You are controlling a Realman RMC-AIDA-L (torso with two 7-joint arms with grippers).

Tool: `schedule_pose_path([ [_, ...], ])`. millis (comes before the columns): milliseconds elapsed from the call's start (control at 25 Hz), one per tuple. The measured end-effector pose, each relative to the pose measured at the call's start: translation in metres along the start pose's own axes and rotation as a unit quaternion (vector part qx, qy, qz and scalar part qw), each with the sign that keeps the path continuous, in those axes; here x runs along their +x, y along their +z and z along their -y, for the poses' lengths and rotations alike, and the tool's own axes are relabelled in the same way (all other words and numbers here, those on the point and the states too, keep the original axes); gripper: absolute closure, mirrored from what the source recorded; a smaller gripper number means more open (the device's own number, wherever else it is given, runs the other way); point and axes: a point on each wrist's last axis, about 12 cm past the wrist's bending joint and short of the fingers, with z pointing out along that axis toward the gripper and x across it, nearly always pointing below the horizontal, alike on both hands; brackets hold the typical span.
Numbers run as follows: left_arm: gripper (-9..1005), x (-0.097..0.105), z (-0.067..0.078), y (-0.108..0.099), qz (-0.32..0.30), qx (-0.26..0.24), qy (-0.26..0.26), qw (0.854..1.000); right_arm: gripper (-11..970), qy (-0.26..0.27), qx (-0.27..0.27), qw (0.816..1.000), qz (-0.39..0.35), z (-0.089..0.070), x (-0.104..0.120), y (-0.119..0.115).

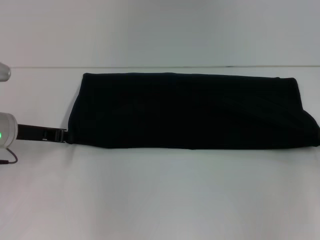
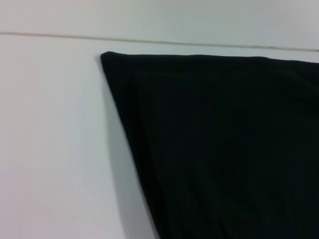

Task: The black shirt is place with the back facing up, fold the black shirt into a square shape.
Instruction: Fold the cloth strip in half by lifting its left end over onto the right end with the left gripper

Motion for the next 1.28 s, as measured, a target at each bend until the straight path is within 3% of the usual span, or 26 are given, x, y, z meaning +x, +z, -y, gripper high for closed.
schedule_pose_path([
  [840, 982, 0.006, -0.003, -0.017, -0.034, 0.017, 0.016, 0.999, 949, 0.018, -0.003, 1.0, 0.005, 0.013, 0.014, -0.02],
  [1280, 981, 0.013, -0.012, -0.027, -0.034, 0.019, 0.013, 0.999, 924, 0.019, -0.013, 1.0, -0.007, 0.016, 0.025, -0.026],
])
